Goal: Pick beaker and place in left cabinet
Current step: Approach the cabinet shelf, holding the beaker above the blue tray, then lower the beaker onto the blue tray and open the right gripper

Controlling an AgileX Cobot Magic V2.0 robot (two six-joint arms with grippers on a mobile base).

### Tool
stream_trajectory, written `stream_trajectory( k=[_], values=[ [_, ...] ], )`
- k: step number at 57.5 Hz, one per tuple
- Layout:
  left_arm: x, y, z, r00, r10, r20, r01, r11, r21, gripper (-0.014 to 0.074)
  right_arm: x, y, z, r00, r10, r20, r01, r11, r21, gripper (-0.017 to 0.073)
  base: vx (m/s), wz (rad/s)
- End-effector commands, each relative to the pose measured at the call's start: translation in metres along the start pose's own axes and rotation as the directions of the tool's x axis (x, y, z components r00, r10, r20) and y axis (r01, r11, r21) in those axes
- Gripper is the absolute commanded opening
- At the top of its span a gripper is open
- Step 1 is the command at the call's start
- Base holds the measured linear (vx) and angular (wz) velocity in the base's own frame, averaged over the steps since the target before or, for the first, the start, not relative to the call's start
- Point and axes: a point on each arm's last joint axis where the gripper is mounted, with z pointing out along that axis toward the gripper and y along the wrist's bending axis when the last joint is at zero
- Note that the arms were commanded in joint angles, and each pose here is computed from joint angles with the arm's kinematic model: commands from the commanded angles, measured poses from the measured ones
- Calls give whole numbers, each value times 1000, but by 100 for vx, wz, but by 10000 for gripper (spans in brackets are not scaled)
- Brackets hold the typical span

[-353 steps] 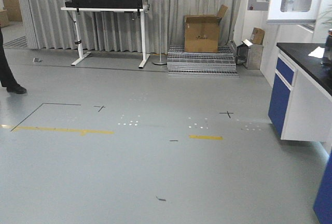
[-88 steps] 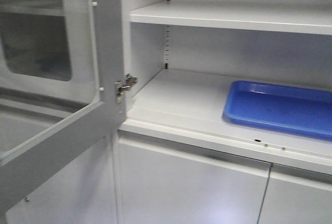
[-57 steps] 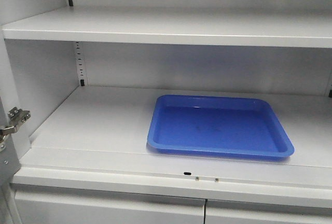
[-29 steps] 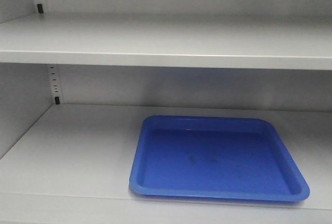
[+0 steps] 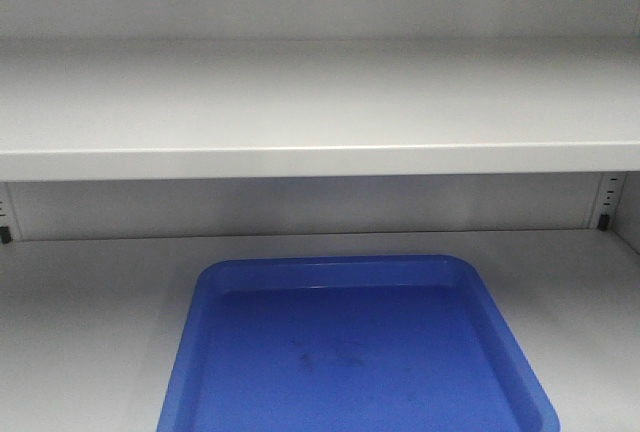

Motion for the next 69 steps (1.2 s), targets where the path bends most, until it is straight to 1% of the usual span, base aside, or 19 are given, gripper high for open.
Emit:
stream_trajectory(
  k=[1,32,34,38,42,49,55,57,63,69],
  values=[
    [-3,0,-1,996,-12,87,12,1000,-4,1,-15,1,-2,996,-25,91,27,1000,-17,-4,9,-13],
    [-3,0,-1,996,-12,87,12,1000,-4,1,-15,1,-2,996,-22,91,23,1000,-17,-4,2,-2],
    [-3,0,-1,996,-12,87,12,1000,-4,1,-16,1,-2,995,-19,98,21,1000,-22,-4,0,0],
    [-3,0,-1,996,-12,87,12,1000,-4,1,-18,3,-2,993,7,122,-2,999,-44,-4,0,0],
    [-3,0,-1,996,-12,87,12,1000,-4,1,-24,7,-1,984,11,180,4,997,-83,-4,0,0],
    [-3,0,-1,996,-12,87,12,1000,-4,1,-35,21,16,963,-2,268,51,983,-176,-4,0,0],
    [-3,0,-1,996,-12,87,12,1000,-4,1,-41,39,48,956,10,293,77,955,-285,-4,0,0],
    [-3,0,-1,996,-12,87,12,1000,-4,1,-42,45,61,959,18,283,75,946,-315,-4,0,0],
    [-3,0,-1,996,-12,87,12,1000,-4,1,-46,60,105,972,52,231,40,925,-378,-4,0,0],
    [-3,0,-1,996,-12,87,12,1000,-4,1,-53,72,148,975,87,205,4,912,-410,-4,0,0]
  ],
)
